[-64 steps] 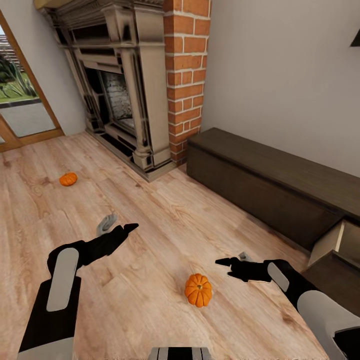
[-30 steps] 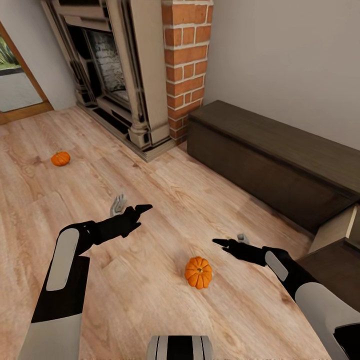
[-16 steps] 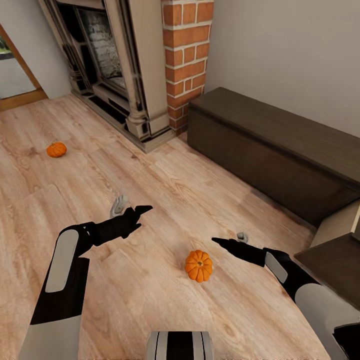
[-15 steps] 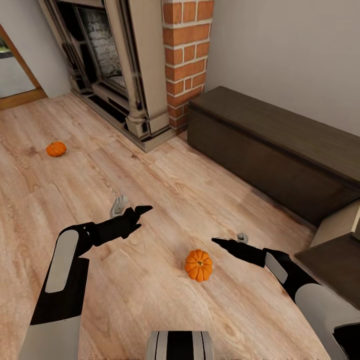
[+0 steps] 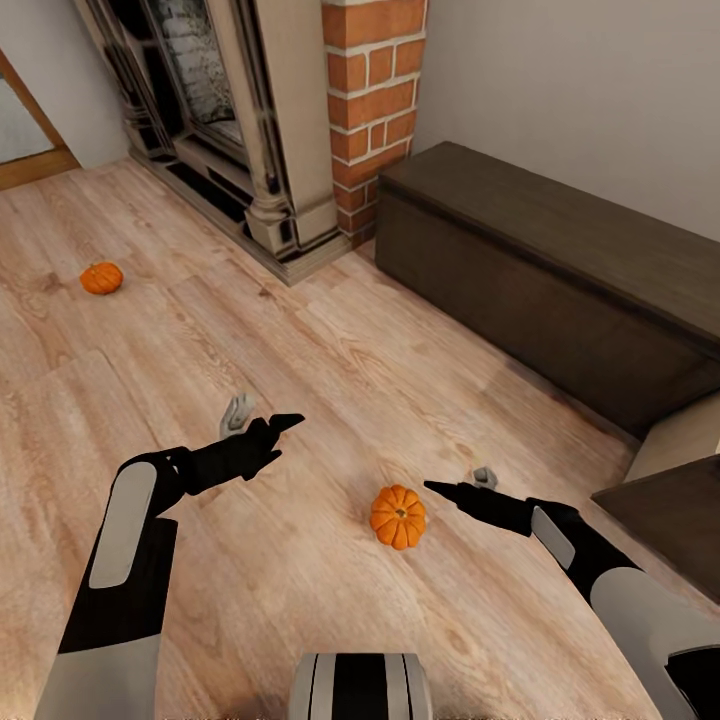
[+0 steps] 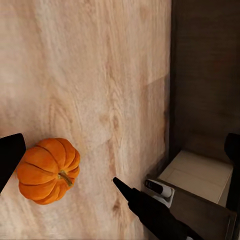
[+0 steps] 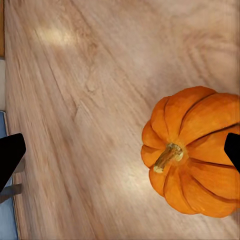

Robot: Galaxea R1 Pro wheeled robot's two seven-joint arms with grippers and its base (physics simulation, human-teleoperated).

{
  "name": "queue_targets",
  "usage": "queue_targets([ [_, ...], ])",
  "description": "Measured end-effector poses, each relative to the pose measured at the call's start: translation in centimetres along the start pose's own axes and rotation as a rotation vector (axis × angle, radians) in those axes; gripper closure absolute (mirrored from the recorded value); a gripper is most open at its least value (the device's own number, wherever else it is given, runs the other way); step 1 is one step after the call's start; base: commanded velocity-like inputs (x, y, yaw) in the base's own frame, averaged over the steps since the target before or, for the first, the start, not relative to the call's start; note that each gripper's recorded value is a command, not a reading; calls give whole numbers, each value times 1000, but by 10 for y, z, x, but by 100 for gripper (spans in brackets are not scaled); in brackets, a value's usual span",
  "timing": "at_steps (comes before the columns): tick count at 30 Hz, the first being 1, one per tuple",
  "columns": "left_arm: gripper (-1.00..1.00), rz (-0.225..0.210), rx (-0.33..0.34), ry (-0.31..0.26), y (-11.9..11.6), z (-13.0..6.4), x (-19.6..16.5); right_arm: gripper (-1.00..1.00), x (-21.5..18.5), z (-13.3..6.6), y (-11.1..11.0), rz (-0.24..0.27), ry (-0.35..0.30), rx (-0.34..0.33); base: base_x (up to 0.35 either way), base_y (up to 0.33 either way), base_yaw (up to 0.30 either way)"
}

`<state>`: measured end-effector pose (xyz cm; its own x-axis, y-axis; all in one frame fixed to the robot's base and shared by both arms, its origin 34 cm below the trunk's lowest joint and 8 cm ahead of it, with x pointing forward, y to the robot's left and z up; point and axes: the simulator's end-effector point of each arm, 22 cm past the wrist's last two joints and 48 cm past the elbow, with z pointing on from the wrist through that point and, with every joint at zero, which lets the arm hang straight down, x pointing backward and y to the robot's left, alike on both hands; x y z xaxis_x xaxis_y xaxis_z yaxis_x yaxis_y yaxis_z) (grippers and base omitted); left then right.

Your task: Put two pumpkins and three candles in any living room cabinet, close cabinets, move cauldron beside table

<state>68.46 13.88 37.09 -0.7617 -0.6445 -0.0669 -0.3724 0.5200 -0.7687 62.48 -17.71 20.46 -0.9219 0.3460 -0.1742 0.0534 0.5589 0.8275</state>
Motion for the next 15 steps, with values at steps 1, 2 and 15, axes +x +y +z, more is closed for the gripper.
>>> queue_targets([
  [1, -100, -2, -3, 2, 2, 1, 1, -100, 1, 1, -2, 3, 2, 1, 0, 0, 0],
  [2, -100, -4, -6, 4, 4, 3, 1, -100, 3, 2, -4, 6, 4, 3, 0, 0, 0],
  [15, -100, -34, -43, 31, 33, 19, 9, -100, 23, 11, -28, 45, 33, 18, 0, 0, 0],
])
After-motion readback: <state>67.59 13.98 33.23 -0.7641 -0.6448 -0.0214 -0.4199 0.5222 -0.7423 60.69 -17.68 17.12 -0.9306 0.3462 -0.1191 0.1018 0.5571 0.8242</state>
